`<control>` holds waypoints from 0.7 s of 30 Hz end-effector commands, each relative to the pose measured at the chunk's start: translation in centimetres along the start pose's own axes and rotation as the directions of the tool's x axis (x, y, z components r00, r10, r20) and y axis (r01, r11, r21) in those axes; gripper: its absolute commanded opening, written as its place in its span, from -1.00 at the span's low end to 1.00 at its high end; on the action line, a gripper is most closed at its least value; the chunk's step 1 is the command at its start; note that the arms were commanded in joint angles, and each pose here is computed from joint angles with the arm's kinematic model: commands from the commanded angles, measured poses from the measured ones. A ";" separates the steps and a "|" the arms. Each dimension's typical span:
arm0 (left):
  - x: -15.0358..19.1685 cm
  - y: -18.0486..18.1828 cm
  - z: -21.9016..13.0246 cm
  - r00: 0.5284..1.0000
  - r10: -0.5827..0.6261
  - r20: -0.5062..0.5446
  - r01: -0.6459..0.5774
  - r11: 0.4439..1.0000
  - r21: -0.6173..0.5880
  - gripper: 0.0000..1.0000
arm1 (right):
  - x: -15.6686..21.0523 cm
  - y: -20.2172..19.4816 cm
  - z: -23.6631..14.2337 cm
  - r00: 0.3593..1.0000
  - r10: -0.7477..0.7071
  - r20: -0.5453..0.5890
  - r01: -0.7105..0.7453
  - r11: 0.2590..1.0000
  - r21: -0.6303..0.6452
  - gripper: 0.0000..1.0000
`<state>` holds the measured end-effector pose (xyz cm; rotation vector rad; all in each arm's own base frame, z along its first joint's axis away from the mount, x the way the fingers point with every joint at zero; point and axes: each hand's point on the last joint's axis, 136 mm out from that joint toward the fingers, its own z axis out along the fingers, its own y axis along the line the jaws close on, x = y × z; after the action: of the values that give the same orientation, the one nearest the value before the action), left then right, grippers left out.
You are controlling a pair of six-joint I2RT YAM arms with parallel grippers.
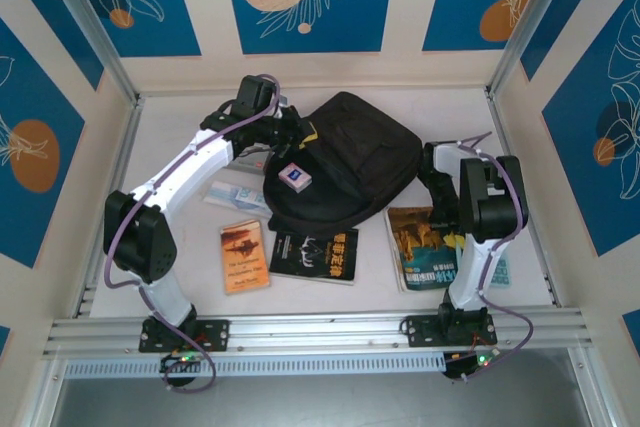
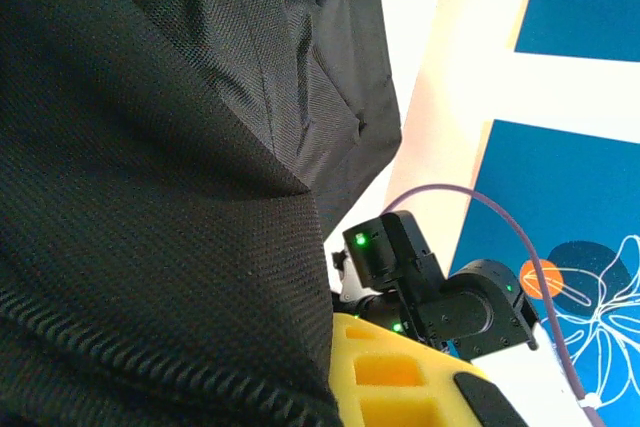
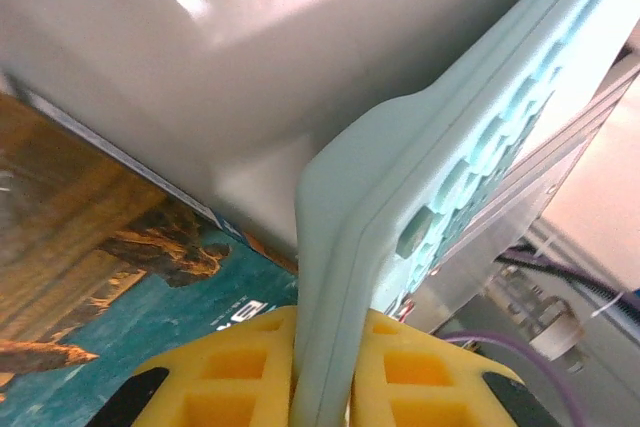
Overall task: Pack the student bag
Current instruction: Pick up the calculator from the bottom-right of the table.
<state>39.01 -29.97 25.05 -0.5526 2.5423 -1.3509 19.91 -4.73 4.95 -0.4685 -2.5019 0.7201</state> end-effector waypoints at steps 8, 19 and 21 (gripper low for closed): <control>-0.5 -0.8 -1.0 1.000 -0.004 0.017 0.004 1.000 0.024 -1.00 | -3.0 2.4 -4.7 0.966 -0.042 0.254 0.063 0.995 -0.075 -0.90; -0.9 -1.3 -0.8 1.000 -0.001 0.021 0.000 1.000 0.022 -1.00 | 0.9 2.1 -13.8 0.861 0.001 0.508 0.127 0.968 -0.217 -1.00; -1.0 -1.4 -0.7 1.000 -0.001 0.022 0.001 1.000 0.023 -1.00 | 2.1 2.0 -14.9 0.842 0.008 0.539 0.149 0.958 -0.247 -1.00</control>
<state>39.19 -29.94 25.40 -0.5509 2.5350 -1.3535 27.62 2.97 13.84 -0.2852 -3.1278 0.5777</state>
